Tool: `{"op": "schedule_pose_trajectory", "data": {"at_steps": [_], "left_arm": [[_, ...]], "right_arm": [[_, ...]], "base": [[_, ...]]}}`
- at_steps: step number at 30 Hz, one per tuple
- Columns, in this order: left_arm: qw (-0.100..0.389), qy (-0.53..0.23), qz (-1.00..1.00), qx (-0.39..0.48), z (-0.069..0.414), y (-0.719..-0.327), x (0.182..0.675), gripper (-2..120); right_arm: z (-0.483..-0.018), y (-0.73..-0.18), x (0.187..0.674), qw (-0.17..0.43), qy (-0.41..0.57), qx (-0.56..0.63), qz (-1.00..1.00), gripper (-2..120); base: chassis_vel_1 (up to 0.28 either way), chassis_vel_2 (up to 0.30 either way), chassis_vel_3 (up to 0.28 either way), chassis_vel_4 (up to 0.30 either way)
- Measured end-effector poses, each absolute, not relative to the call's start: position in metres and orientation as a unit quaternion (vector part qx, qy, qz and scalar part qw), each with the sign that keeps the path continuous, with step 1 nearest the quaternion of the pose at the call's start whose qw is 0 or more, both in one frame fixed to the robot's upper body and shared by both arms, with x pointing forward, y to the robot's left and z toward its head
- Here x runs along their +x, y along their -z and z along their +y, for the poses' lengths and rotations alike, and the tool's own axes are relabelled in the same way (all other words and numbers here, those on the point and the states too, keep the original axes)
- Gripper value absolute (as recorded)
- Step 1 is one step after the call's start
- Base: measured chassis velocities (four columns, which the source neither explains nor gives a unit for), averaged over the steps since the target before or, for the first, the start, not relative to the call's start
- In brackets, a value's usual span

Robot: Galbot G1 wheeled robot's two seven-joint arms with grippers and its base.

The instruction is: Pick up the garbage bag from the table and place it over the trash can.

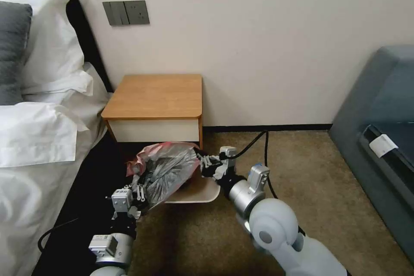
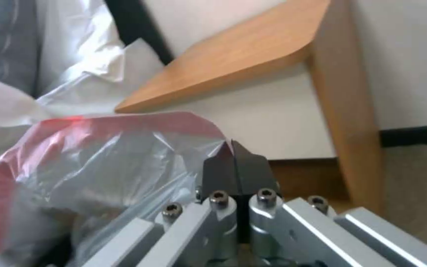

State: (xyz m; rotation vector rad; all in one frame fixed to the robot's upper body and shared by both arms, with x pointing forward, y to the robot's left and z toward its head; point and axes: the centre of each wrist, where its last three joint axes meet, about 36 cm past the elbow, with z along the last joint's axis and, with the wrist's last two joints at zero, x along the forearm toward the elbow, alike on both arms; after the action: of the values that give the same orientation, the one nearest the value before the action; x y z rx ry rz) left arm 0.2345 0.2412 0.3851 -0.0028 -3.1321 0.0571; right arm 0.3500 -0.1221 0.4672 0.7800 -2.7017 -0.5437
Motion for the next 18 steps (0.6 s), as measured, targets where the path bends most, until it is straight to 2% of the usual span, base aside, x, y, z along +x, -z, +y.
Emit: {"op": "schedule_pose_trajectory", "data": {"at_steps": [18], "left_arm": [[-0.011,-0.022,-1.000,0.018,0.254,-0.392,0.243,7]], "right_arm": [[-0.157,-0.460,0.340,0.129,0.138,0.240,-0.952,0]], "base": [[0.000,0.000,0.000,0.000]]}}
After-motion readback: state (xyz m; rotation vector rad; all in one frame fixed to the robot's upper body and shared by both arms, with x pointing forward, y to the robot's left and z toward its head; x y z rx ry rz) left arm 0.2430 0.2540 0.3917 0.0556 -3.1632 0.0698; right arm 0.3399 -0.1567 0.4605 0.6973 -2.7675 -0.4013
